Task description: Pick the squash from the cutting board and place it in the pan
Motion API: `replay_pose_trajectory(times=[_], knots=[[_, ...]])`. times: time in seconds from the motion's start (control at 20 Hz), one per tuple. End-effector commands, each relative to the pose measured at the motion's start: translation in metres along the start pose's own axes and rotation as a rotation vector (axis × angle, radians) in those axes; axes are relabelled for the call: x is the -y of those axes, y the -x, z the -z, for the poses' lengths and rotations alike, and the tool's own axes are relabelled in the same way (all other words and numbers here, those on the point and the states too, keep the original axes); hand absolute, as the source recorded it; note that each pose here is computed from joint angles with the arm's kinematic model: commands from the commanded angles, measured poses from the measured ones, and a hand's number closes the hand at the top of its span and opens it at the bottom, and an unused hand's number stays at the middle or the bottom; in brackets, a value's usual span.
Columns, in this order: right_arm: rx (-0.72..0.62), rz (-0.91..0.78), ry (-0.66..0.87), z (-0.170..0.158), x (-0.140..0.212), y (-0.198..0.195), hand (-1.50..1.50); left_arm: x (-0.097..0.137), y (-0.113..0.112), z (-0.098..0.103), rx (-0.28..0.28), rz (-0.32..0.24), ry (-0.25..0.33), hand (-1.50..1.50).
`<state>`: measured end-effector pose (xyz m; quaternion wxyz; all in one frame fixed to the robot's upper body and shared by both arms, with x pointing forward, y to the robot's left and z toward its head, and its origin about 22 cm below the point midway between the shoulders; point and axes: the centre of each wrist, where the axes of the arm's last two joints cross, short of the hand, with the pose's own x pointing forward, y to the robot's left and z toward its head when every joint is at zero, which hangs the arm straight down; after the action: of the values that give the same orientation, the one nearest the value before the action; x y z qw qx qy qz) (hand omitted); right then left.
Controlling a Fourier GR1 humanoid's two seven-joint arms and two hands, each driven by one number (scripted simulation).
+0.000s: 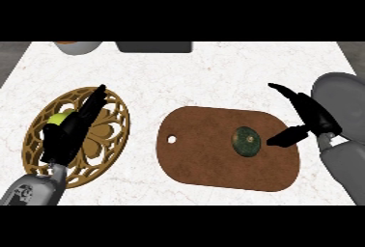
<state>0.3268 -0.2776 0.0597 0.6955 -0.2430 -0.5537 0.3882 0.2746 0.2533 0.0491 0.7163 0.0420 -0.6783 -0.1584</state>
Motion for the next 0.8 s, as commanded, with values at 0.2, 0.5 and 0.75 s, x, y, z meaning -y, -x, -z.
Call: replay_pose_trajectory(times=[0.2,0.5,0.75], knots=[[-0.177,-0.340,-0.314,0.018,0.022,-0.061,-1.50,0.014,-0.002,0.000,0.005,-0.010,0.026,0.00],[-0.259,-0.428,-0.559,0.040,0.007,-0.122,-1.50,0.000,0.008,-0.004,-0.011,-0.003,0.019,0.00],[-0.289,-0.460,-0.607,0.036,0.001,-0.148,-1.50,-0.003,-0.007,0.005,0.001,-0.012,0.010,0.00]])
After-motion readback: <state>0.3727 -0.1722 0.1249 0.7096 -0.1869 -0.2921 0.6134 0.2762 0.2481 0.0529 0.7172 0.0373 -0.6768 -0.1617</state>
